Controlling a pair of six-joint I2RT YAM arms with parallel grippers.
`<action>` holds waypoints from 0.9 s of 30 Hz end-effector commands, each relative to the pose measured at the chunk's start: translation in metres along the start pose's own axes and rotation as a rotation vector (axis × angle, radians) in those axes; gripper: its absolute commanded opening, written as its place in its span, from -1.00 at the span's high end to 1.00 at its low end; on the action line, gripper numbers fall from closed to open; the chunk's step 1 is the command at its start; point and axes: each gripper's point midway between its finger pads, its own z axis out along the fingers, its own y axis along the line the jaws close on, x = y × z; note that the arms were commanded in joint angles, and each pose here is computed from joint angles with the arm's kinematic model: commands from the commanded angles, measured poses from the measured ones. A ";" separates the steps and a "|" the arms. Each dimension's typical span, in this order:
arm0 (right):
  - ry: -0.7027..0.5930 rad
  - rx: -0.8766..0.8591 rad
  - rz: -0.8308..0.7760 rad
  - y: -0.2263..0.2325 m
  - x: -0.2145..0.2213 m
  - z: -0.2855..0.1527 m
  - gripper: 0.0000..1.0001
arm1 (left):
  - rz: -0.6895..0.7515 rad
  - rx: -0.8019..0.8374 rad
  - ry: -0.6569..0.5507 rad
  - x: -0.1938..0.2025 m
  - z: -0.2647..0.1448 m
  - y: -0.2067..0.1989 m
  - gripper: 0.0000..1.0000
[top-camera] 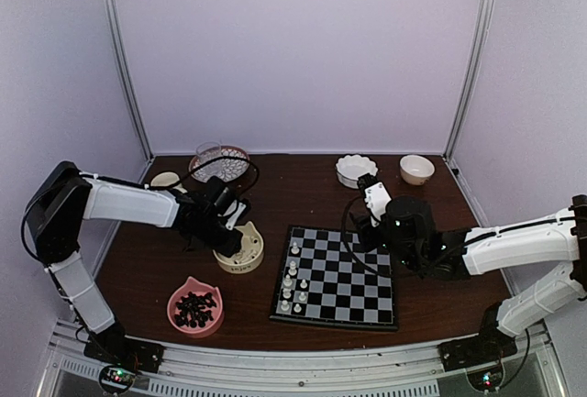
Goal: Set up the chess pieces on the board
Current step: Pick up the queen from the storage box.
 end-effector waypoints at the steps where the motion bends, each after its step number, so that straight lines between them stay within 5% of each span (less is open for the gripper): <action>1: -0.025 -0.005 0.018 -0.002 -0.014 -0.003 0.12 | 0.019 -0.031 0.021 -0.004 0.005 0.005 0.46; 12: -0.029 -0.005 0.021 -0.003 -0.015 -0.005 0.12 | 0.011 -0.027 0.030 -0.002 0.003 0.005 0.72; 27: -0.019 -0.034 0.015 0.004 -0.014 -0.002 0.11 | 0.054 0.289 -0.316 -0.029 -0.069 -0.043 0.78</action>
